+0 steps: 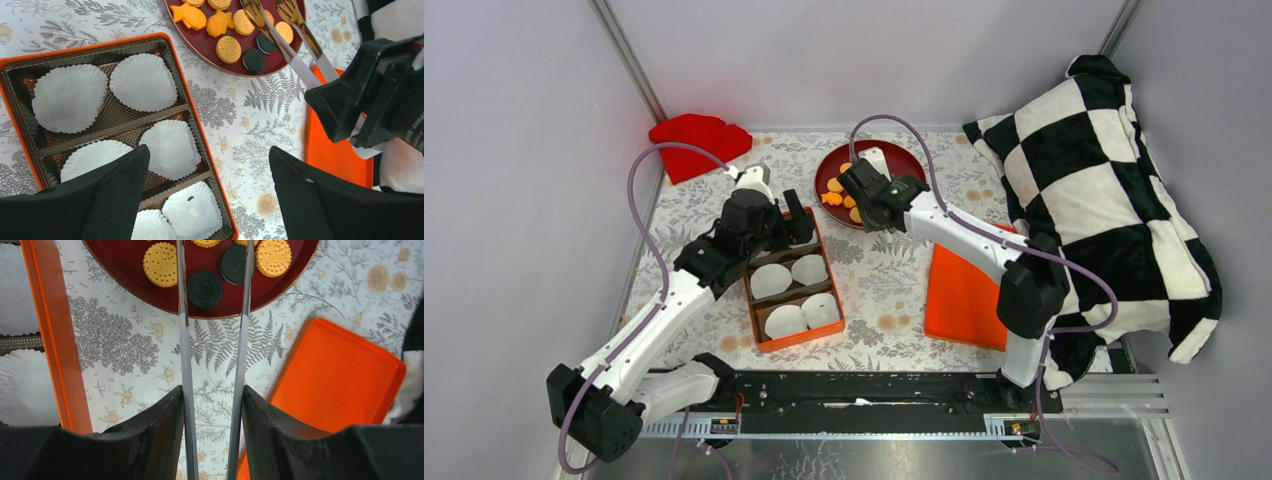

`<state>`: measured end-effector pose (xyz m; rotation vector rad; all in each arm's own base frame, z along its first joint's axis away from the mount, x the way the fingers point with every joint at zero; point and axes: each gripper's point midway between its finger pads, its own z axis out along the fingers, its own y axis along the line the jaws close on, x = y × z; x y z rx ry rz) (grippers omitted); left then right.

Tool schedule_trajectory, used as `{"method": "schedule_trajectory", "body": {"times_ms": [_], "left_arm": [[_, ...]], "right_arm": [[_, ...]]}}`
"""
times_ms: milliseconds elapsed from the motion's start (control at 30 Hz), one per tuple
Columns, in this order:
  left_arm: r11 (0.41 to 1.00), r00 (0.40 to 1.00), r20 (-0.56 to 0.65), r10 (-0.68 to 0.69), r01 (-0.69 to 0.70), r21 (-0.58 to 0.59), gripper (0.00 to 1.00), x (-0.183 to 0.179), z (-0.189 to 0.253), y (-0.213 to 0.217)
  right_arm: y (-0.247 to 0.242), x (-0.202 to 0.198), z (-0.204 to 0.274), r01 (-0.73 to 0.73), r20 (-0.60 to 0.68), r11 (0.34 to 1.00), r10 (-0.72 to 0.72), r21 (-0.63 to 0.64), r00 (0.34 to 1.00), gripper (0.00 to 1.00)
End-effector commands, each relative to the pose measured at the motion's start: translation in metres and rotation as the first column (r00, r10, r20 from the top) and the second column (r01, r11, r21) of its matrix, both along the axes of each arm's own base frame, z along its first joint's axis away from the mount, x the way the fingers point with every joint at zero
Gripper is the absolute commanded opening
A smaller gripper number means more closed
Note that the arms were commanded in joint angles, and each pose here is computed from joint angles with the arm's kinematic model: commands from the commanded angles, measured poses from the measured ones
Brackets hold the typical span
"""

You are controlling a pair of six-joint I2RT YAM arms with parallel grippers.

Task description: Pack the cookies

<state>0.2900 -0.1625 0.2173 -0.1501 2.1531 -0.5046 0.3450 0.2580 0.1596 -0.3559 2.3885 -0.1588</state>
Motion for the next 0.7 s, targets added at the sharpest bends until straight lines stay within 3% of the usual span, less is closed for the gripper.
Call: {"method": "schedule_trajectory", "body": {"times_ms": [0,367,667], "left_arm": [[0.999,0.998,0.036,0.046,-0.047,0.021,0.93,0.014,0.004,0.002],[0.996,0.998,-0.007,0.058,-0.057,0.073,0.93,0.026,-0.018,0.001],[0.993,0.998,-0.007,0.067,-0.066,0.099,0.93,0.027,-0.023,0.005]], "right_arm": [[0.006,0.040,0.018,-0.008,0.043,0.997,0.005,0.078,0.999,0.50],[0.013,0.094,-0.011,-0.008,-0.018,0.991,0.011,0.135,1.000,0.51],[0.017,0.099,-0.029,-0.004,-0.054,0.990,0.011,0.138,0.998,0.51]]}}
